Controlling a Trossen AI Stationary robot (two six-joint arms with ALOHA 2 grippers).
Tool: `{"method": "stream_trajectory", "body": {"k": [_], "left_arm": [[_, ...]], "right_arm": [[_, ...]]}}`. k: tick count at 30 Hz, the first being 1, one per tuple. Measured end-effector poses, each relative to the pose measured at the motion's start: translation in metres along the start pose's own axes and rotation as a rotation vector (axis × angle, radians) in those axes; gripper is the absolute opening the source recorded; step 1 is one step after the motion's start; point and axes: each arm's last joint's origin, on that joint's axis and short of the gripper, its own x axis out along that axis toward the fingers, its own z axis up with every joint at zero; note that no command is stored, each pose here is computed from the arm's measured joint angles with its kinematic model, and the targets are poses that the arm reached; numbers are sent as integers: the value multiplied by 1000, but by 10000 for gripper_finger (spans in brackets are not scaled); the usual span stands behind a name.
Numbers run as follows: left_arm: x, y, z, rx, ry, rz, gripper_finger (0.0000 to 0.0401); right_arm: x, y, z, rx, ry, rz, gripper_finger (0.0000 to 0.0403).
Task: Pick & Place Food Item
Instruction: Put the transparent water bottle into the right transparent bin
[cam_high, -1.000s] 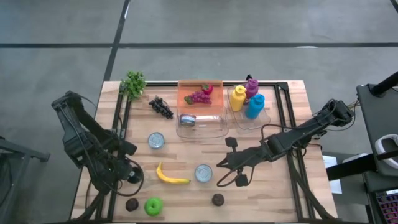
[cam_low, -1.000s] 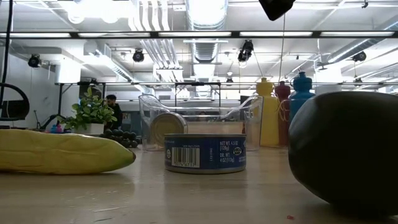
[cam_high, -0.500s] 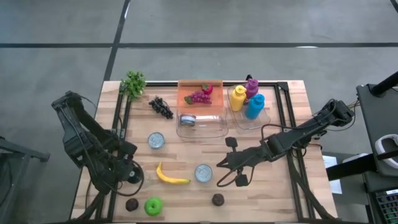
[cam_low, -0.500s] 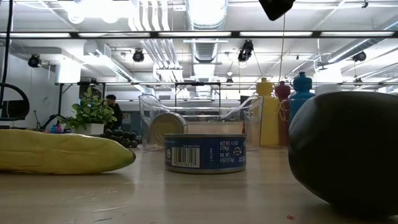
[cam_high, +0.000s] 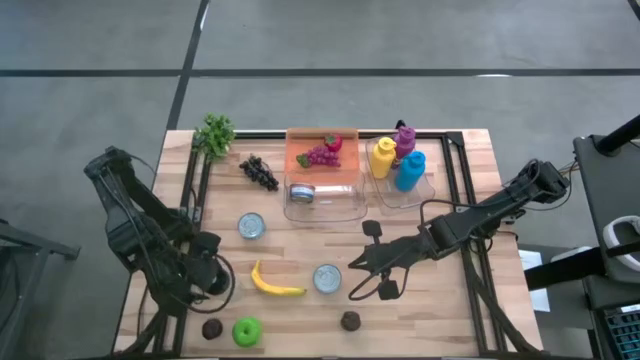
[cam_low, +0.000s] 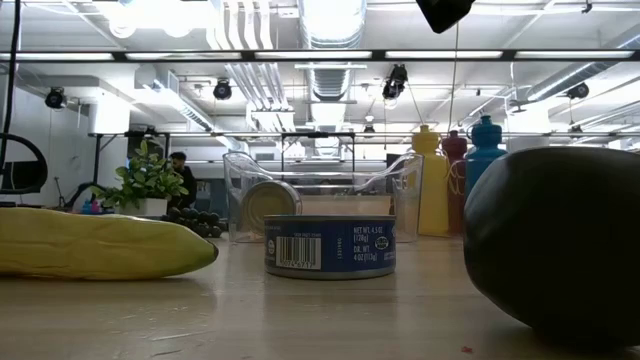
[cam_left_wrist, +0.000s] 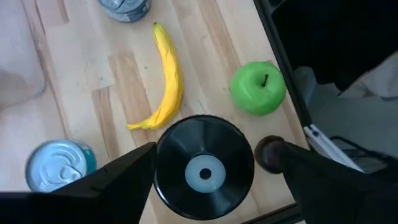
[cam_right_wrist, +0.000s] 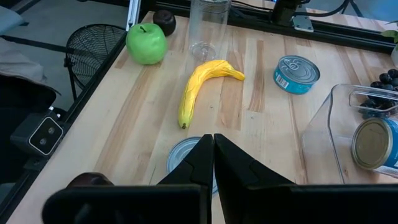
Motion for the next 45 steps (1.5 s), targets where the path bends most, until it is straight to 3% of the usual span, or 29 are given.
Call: {"method": "stream_trajectory", "body": {"k": [11,30,45], "left_arm": [[0,2,-2,-19,3,42,344],[0,3,-3,-6,19,53,166],[0,4,-4,-6,23,55,150]], "right_arm": [[0,0,0,0,0,0,8],[0,0,0,0,0,0,8],[0,0,0,0,0,0,8]]}}
